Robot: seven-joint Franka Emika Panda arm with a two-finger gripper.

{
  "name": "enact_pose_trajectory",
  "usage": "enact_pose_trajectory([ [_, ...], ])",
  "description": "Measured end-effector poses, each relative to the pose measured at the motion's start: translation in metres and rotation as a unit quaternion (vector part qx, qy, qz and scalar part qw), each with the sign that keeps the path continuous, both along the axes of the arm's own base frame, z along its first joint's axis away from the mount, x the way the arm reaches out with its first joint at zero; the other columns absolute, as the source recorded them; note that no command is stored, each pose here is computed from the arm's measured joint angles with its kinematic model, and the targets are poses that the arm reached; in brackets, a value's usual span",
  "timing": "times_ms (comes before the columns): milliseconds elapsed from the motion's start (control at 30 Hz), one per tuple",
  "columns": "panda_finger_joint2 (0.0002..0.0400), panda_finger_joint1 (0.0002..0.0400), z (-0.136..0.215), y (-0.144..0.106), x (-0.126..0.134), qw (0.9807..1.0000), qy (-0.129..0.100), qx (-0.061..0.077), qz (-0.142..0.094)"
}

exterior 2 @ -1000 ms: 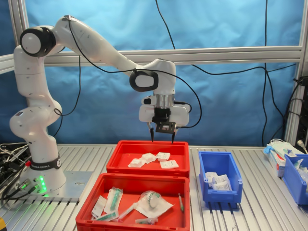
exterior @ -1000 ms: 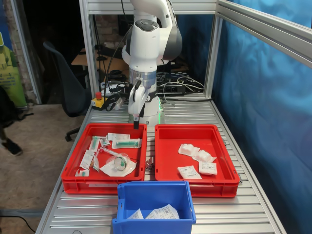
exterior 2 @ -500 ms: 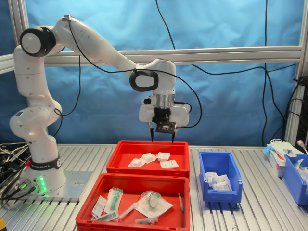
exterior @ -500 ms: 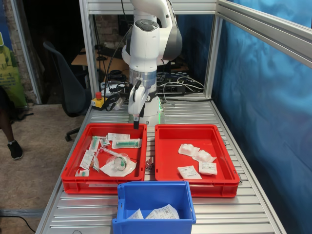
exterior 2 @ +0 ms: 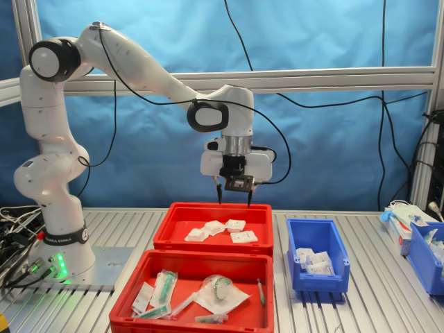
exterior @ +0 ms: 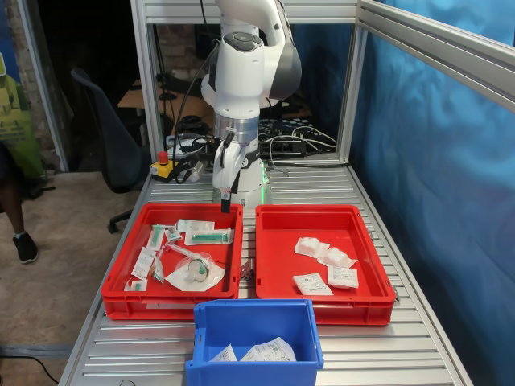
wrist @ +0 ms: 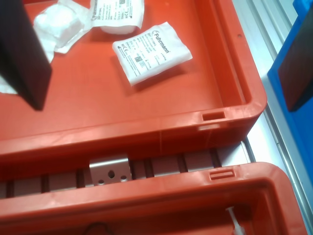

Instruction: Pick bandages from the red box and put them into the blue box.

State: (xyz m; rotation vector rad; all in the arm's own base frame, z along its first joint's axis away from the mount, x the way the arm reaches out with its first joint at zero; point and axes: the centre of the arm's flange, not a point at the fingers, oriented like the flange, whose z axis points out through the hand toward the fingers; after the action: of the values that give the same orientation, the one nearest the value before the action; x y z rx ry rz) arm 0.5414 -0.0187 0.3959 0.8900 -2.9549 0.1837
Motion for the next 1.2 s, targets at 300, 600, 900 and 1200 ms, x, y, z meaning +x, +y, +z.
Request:
enact_pose_trajectory([
  [300, 0.04, 0.04, 0.0, 0.002, 0.0, 1.0, 0.0, 0.0, 0.002],
  [600, 0.04, 0.04, 0.0, 0.009, 0.0, 1.0, 0.0, 0.0, 0.008],
  [900, 0.04, 0.04, -0.012, 0.046, -0.007, 0.999, 0.012, 0.0, 0.043],
  [1200, 0.04, 0.04, -0.03, 0.097, -0.015, 0.9961, -0.005, 0.015, 0.087],
])
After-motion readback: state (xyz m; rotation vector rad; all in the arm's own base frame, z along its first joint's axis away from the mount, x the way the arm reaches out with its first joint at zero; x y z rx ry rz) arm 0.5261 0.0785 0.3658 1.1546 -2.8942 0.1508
